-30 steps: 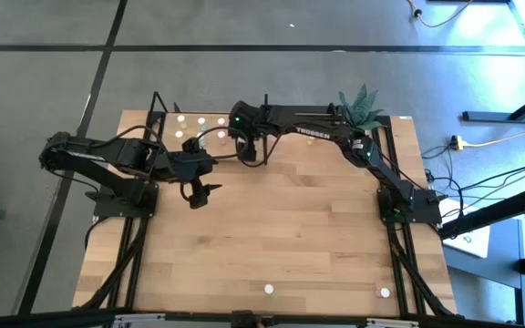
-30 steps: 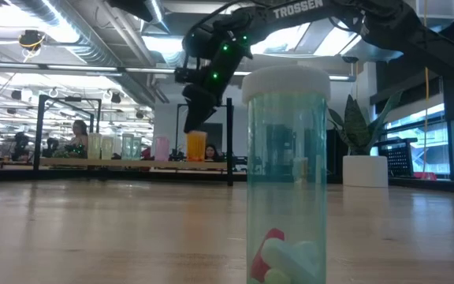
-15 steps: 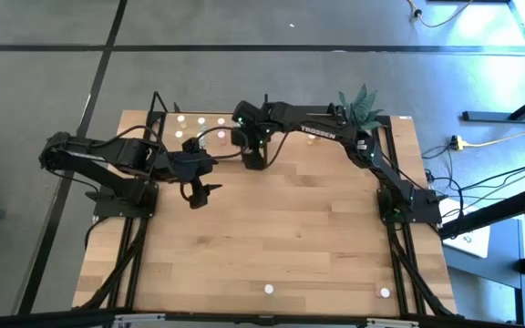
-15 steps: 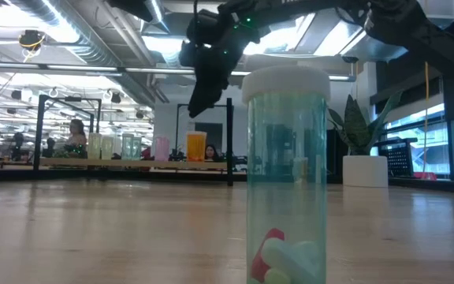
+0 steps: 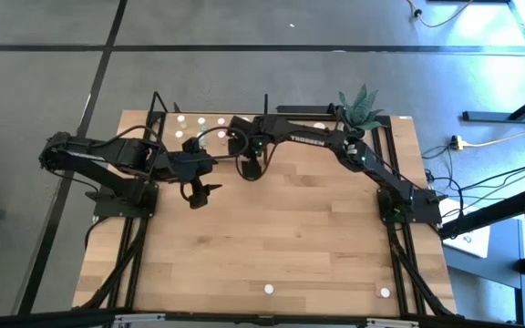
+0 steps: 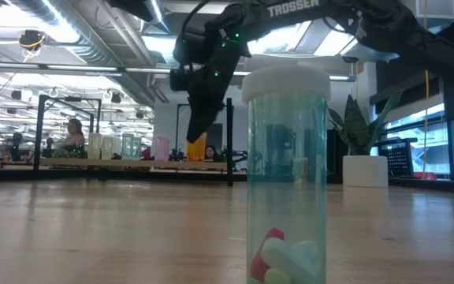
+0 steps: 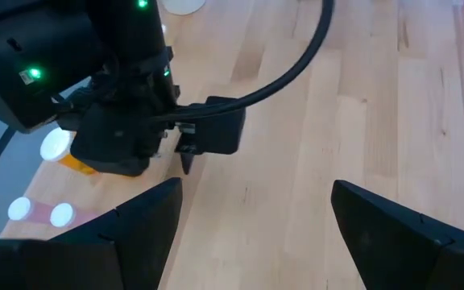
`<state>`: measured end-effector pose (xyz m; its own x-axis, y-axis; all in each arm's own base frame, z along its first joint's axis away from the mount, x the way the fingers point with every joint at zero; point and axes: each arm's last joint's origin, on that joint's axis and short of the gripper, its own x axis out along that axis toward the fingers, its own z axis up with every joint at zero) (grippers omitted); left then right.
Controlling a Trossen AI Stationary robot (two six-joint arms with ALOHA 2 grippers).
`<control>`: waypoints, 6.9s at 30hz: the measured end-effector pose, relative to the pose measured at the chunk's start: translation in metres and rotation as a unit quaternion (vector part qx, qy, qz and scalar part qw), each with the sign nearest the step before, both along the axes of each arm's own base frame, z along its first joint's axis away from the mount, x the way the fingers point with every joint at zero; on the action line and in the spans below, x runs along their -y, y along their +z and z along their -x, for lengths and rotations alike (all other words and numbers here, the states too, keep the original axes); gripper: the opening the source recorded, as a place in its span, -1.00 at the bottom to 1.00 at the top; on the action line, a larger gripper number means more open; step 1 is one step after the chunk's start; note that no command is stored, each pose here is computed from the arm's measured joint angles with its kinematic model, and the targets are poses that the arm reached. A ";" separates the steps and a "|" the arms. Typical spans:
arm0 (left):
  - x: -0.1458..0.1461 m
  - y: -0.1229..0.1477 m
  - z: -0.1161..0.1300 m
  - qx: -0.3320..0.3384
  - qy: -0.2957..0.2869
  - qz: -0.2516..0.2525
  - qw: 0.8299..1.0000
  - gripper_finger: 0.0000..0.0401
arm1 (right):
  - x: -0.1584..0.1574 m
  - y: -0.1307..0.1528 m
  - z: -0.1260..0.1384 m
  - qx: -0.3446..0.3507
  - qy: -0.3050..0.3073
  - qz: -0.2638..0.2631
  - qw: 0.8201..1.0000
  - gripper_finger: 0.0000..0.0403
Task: Pick and place medicine bottles onto shelf by color
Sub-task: Put the bottom orange pill bottle on the shelf and align it with the other orange pill bottle, then put the green pill bottle on the shelf and align it with the other green pill bottles
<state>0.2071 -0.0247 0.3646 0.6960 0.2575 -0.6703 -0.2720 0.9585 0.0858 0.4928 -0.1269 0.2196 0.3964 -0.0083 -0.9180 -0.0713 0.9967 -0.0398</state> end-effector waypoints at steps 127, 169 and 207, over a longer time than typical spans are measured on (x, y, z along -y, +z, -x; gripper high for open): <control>0.055 -0.009 -0.024 0.013 -0.167 0.044 0.985 0.56 | -0.178 0.252 0.208 0.099 0.075 0.018 0.992 0.29; 0.222 -0.144 -0.152 -0.014 -0.310 0.018 0.950 0.56 | -0.260 0.268 0.260 0.116 0.133 -0.073 0.982 0.29; 0.231 -0.182 -0.164 -0.018 -0.274 0.017 0.961 0.52 | -0.259 0.268 0.259 0.119 0.128 -0.066 0.982 0.29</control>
